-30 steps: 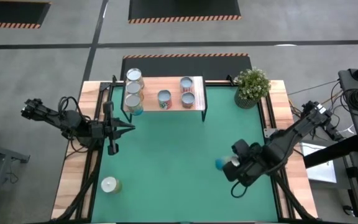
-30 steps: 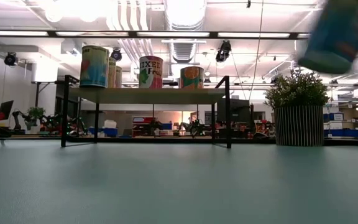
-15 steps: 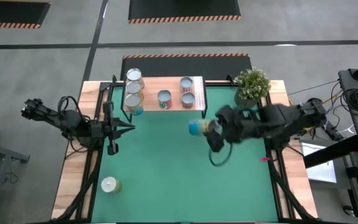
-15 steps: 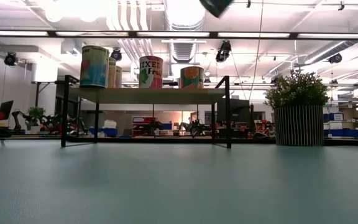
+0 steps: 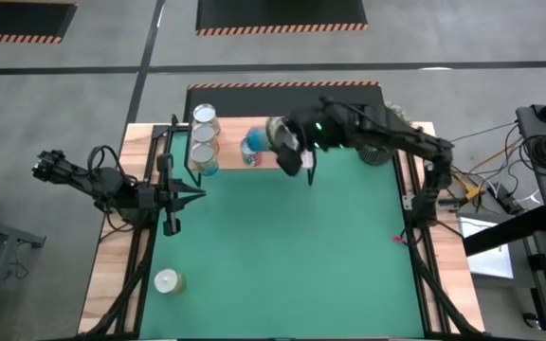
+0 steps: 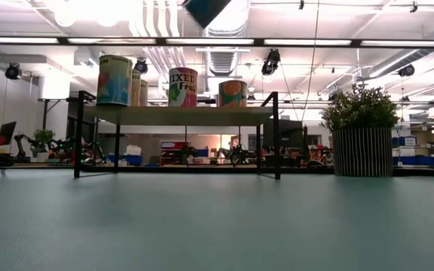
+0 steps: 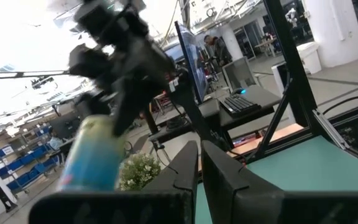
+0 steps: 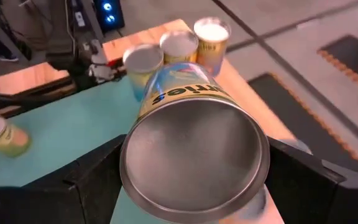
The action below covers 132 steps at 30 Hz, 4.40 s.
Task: Pick and place cans onto a shelf
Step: Put the canned cherries on the shelf
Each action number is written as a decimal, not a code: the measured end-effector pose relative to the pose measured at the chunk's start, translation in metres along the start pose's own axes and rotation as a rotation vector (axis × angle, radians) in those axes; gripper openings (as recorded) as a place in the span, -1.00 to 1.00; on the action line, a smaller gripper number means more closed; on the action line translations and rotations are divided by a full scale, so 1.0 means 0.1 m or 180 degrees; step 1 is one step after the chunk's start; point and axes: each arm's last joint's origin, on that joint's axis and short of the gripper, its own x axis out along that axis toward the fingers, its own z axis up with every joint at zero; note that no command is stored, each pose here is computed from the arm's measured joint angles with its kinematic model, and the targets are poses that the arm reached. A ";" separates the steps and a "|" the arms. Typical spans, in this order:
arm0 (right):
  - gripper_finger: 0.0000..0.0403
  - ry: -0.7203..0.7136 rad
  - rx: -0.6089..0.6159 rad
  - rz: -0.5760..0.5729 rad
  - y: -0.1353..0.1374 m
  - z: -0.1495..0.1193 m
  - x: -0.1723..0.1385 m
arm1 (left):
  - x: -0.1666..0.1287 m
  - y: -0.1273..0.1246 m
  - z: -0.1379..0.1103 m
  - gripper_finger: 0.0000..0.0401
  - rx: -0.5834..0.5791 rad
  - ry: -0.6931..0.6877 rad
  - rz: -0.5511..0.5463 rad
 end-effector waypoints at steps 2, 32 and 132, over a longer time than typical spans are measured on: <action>0.61 -0.0080 -0.0089 0.0026 -0.13 0.06 0.19 | 0.00 0.00 0.00 -0.98 -0.0002 -0.0002 0.0001; 0.60 -0.0204 -0.0506 -0.0230 -1.01 0.05 1.67 | 0.00 0.01 -0.01 -0.98 0.0205 0.0093 0.0150; -0.96 -0.0412 -0.1245 -0.0105 -0.54 0.16 0.95 | 0.23 0.07 0.09 -1.00 -0.0125 0.0858 0.1153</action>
